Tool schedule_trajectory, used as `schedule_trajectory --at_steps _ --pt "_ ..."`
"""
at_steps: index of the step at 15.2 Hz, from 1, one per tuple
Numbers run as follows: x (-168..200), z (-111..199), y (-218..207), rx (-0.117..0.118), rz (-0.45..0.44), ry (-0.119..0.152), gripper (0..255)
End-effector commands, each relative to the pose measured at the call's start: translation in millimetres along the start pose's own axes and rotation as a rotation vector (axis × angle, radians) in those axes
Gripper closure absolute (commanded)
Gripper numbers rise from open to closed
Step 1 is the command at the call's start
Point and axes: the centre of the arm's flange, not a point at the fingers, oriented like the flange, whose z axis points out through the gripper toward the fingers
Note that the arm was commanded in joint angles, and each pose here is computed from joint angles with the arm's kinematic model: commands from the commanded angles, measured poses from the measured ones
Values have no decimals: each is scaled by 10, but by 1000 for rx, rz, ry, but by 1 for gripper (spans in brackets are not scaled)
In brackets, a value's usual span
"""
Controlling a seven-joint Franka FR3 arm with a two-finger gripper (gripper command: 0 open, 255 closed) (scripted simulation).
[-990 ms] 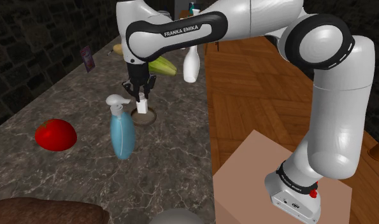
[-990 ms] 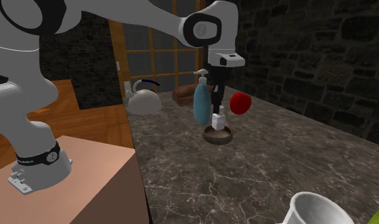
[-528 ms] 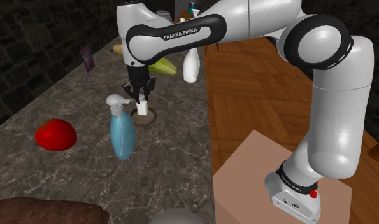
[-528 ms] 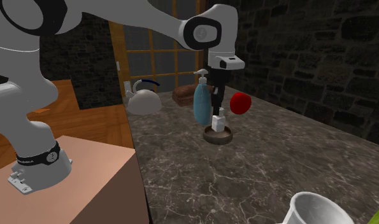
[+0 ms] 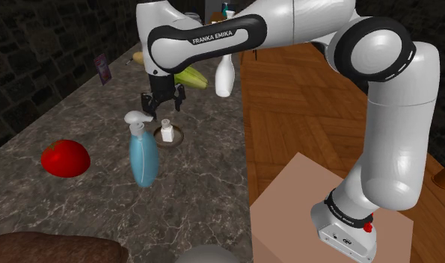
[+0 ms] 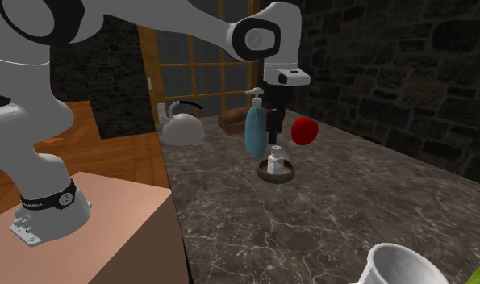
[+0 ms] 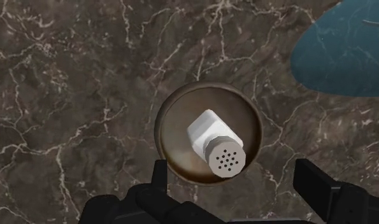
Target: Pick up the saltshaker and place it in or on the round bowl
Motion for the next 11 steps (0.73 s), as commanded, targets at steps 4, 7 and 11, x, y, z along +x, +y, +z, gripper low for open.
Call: schedule_trajectory --at_steps 4,7,11 --pt "1 -434 1 0 0 0 0" --pt "1 -434 1 0 0 0 0" --pt "1 -434 1 0 0 0 0"
